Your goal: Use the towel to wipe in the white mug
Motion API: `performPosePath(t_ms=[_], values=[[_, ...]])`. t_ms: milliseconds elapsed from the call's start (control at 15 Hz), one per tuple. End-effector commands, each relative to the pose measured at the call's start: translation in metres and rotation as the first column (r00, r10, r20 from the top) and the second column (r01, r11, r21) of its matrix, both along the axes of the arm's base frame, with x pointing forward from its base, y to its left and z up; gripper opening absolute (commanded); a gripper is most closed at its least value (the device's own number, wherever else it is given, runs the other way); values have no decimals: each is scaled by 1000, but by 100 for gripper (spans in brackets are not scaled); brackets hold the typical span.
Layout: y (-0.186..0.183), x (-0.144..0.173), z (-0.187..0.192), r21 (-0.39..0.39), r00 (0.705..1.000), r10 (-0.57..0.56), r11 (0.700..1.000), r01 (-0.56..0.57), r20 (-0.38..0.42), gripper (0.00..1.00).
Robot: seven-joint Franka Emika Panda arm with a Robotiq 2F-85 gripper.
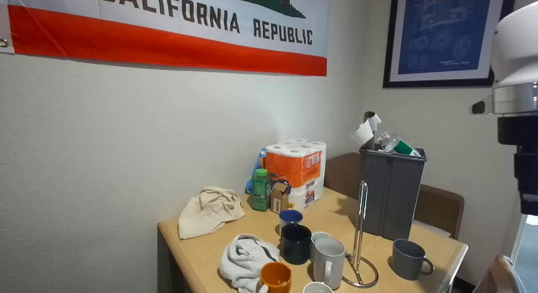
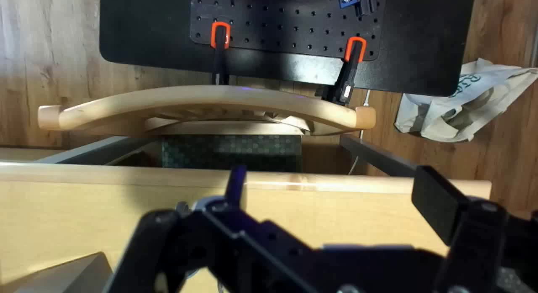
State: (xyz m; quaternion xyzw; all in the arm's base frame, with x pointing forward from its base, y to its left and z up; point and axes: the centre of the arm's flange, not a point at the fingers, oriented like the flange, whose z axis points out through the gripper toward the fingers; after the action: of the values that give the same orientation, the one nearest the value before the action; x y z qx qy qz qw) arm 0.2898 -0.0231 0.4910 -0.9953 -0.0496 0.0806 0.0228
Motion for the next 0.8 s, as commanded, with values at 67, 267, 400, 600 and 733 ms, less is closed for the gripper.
performPosePath(t_ms=[67, 267, 400, 600, 733], values=[[5, 11, -3, -1, 999, 33, 999, -33, 12, 100], [26, 48, -10, -5, 989, 128, 992, -128, 69, 100], [48, 82, -16, -24, 967, 223, 975, -222, 125, 100], [85, 138, -32, -62, 904, 373, 928, -368, 207, 100], [106, 173, -44, -102, 854, 451, 892, -440, 259, 100]])
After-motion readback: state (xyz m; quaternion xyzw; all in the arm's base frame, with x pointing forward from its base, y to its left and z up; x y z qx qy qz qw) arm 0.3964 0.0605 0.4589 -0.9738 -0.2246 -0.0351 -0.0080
